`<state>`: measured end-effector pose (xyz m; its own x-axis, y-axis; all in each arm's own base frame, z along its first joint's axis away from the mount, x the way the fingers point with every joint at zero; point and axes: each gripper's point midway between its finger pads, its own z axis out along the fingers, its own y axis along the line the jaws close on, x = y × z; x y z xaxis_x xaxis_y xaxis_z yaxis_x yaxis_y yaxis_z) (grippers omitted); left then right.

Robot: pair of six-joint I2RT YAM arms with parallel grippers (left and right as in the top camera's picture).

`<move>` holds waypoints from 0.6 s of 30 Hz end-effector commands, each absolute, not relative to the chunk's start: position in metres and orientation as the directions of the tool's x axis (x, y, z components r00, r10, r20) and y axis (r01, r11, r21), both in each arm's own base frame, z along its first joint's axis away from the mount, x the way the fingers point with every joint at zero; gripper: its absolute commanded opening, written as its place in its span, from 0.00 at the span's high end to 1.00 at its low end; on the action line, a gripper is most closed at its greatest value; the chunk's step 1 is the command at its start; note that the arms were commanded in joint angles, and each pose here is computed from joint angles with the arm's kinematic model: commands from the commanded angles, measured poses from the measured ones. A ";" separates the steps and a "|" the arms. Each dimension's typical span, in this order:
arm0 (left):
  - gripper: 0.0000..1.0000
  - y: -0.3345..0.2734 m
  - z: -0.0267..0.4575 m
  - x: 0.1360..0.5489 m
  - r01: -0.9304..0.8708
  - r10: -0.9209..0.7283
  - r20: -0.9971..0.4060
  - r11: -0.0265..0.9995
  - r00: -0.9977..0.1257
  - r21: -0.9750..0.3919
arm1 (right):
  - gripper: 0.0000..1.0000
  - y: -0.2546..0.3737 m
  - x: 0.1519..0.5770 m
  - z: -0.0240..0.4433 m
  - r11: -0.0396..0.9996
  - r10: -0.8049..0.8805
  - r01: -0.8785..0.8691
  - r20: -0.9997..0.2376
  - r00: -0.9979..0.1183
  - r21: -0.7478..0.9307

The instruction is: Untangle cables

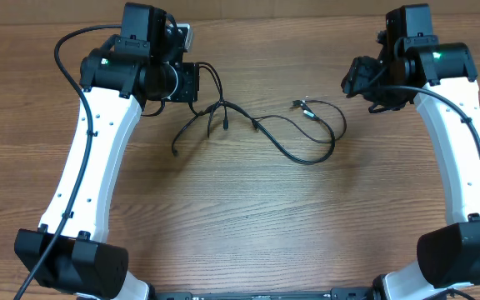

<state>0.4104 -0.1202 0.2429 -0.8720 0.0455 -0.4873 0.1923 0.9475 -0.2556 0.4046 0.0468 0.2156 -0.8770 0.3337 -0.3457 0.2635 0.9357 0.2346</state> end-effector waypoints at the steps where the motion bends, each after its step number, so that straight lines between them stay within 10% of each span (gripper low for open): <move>1: 0.96 -0.121 0.244 0.414 0.206 0.052 -0.497 0.943 -0.866 -0.262 | 0.27 0.045 0.405 0.212 0.930 0.355 0.290 -0.340 -0.871 0.227; 18: 0.96 -0.122 0.247 0.420 0.236 0.075 -0.527 0.941 -0.846 -0.244 | 0.14 0.049 0.400 0.211 0.927 0.353 0.285 -0.315 -0.881 0.243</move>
